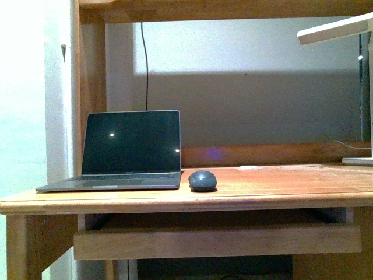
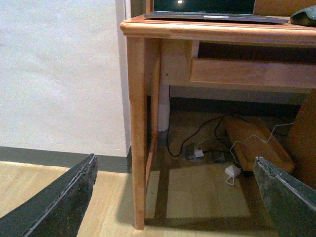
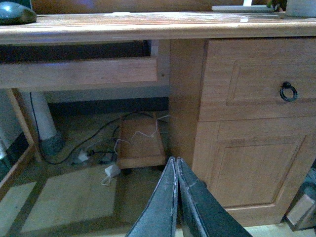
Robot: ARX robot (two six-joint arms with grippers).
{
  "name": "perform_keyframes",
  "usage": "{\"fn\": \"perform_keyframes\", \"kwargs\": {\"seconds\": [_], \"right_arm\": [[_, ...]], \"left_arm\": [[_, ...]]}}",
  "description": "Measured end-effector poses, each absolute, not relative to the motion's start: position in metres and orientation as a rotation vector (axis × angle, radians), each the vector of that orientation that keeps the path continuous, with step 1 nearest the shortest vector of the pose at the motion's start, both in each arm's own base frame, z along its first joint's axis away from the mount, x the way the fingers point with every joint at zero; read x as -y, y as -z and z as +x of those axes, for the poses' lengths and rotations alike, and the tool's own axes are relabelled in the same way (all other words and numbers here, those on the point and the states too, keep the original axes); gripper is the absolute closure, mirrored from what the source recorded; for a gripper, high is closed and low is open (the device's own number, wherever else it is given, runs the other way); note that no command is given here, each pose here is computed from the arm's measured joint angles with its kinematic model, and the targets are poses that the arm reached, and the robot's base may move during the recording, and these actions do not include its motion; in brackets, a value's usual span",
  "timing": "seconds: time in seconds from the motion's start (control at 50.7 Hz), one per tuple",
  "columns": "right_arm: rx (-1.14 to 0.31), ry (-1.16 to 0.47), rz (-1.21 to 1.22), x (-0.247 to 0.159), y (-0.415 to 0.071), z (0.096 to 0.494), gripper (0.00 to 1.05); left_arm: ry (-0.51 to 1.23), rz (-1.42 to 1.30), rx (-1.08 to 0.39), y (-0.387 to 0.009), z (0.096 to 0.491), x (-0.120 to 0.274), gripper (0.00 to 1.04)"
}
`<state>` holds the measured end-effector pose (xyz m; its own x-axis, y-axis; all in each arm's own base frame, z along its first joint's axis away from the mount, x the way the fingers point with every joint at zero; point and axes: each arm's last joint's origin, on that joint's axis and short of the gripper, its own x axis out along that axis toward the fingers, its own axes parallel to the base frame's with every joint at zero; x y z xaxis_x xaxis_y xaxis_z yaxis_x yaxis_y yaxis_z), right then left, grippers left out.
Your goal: Place mouse
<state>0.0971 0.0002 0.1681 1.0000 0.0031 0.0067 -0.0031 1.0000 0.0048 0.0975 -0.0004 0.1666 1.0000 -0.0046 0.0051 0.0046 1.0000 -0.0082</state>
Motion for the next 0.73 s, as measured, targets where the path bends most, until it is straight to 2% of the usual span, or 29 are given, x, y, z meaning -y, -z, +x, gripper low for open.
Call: {"fn": "perform_keyframes", "kwargs": {"seconds": [0.138, 0.158, 0.177, 0.454, 0.73], "right_arm": [[0.007, -0.003, 0.004, -0.0002, -0.1682, 0.0971, 0.79], [0.007, -0.003, 0.004, -0.0002, -0.1682, 0.0971, 0.60], [0.007, -0.003, 0.004, -0.0002, -0.1682, 0.0971, 0.54], [0.007, -0.003, 0.004, -0.0002, -0.1682, 0.0971, 0.06], [0.007, -0.003, 0.004, -0.0002, -0.1682, 0.0971, 0.07]], "left_arm": [[0.004, -0.008, 0.005, -0.1666, 0.0975, 0.0004, 0.08], [0.005, -0.008, 0.005, -0.1666, 0.0975, 0.0004, 0.08], [0.005, -0.008, 0.005, -0.1666, 0.0975, 0.0004, 0.08], [0.005, -0.008, 0.005, -0.1666, 0.0975, 0.0004, 0.08], [0.005, -0.008, 0.005, -0.1666, 0.0975, 0.0004, 0.08]]}}
